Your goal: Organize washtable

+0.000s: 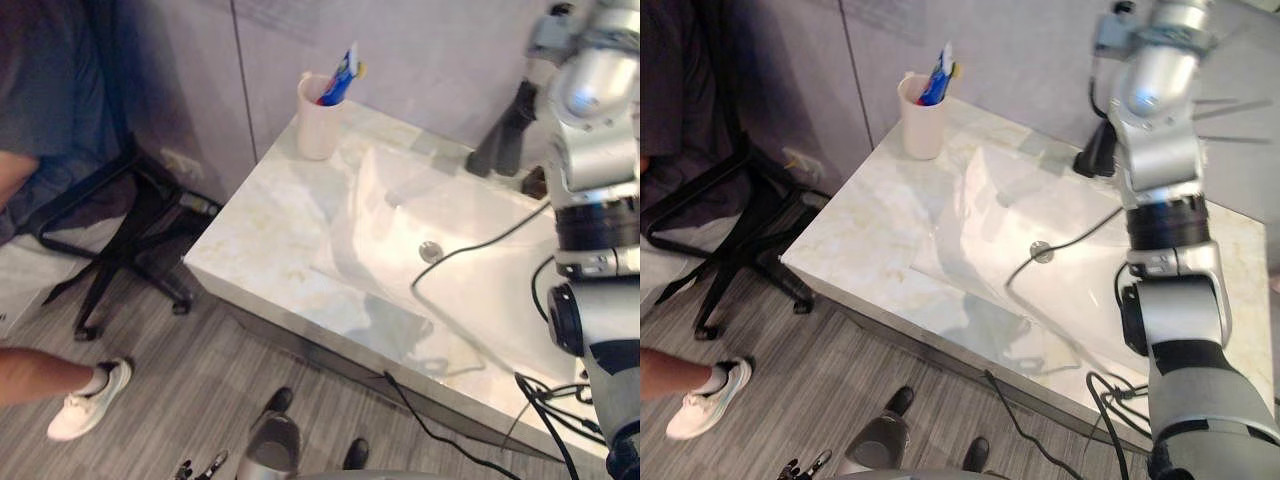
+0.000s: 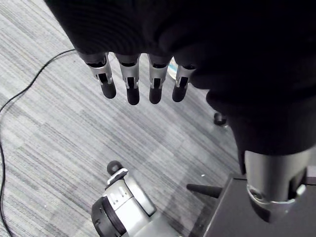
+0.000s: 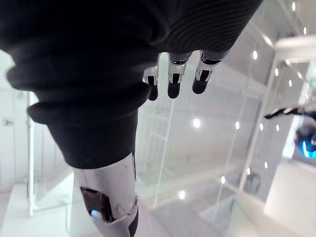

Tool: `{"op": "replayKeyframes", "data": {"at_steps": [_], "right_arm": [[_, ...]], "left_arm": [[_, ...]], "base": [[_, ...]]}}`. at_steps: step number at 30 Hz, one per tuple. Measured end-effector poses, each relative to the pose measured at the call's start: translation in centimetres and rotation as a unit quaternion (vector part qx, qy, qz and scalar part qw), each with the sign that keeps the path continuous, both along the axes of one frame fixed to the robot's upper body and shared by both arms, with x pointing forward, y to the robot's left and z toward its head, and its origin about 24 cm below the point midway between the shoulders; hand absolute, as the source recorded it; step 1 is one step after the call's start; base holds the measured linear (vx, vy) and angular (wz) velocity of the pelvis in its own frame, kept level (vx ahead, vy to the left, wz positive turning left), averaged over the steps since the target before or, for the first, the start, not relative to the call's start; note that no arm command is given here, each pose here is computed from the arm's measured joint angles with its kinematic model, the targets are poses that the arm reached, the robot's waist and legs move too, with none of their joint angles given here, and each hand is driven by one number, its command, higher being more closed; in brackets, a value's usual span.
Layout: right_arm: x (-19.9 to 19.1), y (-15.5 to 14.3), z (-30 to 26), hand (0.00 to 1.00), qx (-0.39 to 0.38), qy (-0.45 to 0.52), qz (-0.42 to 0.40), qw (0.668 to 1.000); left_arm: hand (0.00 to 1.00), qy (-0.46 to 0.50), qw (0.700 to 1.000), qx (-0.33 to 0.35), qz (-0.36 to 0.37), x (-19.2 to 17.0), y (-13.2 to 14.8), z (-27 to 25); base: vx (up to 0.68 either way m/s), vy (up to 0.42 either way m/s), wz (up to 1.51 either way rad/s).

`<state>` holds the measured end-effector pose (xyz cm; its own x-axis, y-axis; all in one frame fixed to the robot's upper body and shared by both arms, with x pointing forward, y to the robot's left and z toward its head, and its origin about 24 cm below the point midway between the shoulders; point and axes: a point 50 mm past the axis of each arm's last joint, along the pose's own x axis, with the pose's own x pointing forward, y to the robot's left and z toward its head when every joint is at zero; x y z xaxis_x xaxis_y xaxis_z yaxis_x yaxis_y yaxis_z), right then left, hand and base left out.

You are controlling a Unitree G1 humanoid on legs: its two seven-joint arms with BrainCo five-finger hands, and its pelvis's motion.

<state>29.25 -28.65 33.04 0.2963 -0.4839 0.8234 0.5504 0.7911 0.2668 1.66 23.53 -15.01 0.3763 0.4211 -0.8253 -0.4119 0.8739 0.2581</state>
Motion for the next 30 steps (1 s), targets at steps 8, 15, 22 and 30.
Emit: {"op": "replayKeyframes", "data": {"at_steps": [8, 15, 22, 30], "right_arm": [[-8.3, -11.1, -19.1, 0.0, 0.259, 0.181, -0.187, 0.93], [-19.3, -7.5, -36.9, 0.0, 0.457, 0.408, -0.25, 0.75], [-22.9, 0.7, -45.6, 0.0, 0.53, 0.587, -0.136, 0.596], [-21.5, 5.4, -47.8, 0.0, 0.453, 0.708, -0.013, 0.542]], "left_arm": [[0.0, 0.01, 1.0, -0.025, 0.001, -0.4, -1.1, -0.5], [0.0, 0.017, 0.999, -0.041, 0.025, -0.4, -1.6, -0.8], [0.0, -0.02, 0.998, -0.053, -0.009, 3.0, -2.5, -0.7], [0.0, -0.022, 0.998, -0.042, -0.048, 4.1, -2.5, -0.6]], "base": [[0.02, 0.036, -0.28], [0.03, -0.002, -0.06], [-0.07, 0.02, 0.0], [0.06, -0.017, 0.18]]}}
